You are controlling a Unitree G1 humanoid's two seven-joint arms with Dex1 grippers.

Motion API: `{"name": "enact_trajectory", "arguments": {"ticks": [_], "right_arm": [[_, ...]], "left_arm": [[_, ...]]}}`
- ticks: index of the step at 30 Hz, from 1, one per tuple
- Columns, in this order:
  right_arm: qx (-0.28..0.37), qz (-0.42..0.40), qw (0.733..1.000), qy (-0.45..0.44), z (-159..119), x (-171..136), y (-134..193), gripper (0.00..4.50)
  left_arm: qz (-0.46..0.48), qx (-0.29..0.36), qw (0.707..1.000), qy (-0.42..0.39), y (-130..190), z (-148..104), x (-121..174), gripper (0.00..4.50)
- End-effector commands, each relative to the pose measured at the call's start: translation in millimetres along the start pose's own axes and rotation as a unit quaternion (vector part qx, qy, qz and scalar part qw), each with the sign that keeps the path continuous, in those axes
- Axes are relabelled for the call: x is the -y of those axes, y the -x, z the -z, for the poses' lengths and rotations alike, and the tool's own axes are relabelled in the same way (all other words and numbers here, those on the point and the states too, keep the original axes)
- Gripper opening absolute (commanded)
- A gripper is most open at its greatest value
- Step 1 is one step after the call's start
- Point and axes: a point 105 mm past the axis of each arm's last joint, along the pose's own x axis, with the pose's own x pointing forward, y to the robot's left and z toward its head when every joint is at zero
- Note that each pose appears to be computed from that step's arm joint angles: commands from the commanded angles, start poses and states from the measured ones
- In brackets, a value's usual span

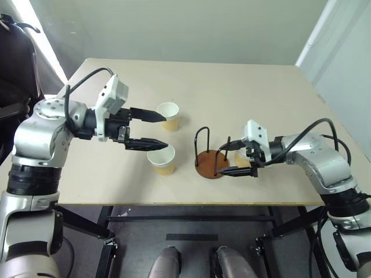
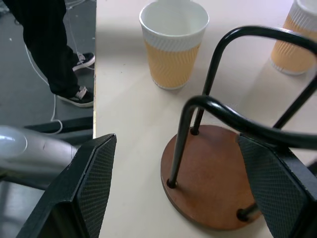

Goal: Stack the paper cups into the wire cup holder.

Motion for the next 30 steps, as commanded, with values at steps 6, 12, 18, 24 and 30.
{"name": "enact_trajectory", "arguments": {"ticks": [6, 12, 18, 24, 30], "right_arm": [[-0.023, 0.024, 0.997, 0.067, -8, 9, 17, 3.94], [-0.047, 0.031, 0.994, 0.09, 0, 14, 19, 3.94], [-0.057, 0.03, 0.993, 0.096, 2, 16, 25, 3.94], [-0.106, 0.033, 0.985, 0.129, 12, 21, 36, 3.94], [-0.151, 0.046, 0.975, 0.156, 27, 30, 42, 3.94]], "left_arm": [[0.002, 0.006, 1.0, -0.028, 0, -10, -2, 4.5], [0.004, 0.005, 1.0, -0.03, 0, -11, 0, 4.5], [0.015, 0.002, 0.999, -0.029, -1, -11, 4, 4.5], [0.026, -0.012, 0.999, -0.035, -2, -7, 7, 4.5], [0.027, -0.011, 0.999, -0.037, -2, -7, 7, 4.5]]}}
